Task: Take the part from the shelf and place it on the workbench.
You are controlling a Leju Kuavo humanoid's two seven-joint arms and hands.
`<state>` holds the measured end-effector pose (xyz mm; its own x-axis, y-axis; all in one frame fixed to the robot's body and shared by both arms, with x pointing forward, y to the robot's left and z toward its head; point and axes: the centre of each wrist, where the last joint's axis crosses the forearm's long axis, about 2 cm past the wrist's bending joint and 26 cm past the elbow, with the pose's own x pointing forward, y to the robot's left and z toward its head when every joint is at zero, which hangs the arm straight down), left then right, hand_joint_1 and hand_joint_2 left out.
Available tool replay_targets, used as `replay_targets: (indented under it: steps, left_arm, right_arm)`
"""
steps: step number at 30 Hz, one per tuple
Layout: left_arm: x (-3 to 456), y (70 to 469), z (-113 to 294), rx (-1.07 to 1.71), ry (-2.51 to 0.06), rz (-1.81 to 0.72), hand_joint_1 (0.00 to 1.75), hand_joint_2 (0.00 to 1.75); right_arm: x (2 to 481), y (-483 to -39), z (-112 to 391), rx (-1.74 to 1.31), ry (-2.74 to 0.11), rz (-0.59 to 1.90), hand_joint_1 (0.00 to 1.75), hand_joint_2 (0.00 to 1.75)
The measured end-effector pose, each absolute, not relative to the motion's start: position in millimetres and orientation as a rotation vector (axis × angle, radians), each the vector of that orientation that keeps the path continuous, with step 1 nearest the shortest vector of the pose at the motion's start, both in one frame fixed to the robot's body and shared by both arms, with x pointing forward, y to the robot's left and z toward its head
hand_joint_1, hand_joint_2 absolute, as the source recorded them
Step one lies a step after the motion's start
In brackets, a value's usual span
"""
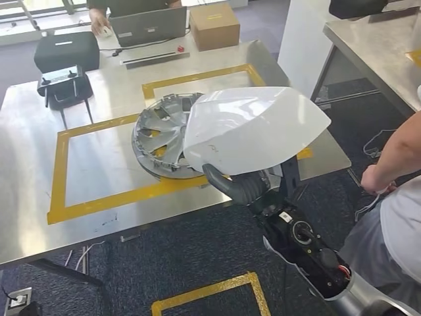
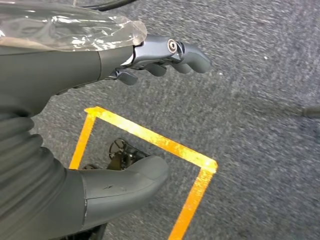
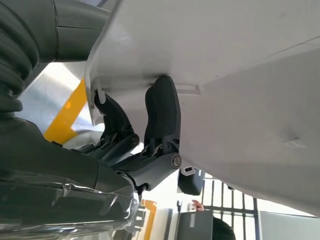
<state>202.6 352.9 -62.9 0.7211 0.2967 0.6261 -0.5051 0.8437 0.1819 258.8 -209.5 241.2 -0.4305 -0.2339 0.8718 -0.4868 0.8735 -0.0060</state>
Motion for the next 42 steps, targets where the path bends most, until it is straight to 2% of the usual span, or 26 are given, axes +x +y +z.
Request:
replay_targets:
  steps: [42]
  left_arm:
    - [203.5, 352.1, -62.5, 0.369, -0.629, 0.440, 0.00, 1.75]
  right_arm:
    - [259.3, -211.4, 241.1, 0.520, -2.044, 0.354, 1.75, 1.75]
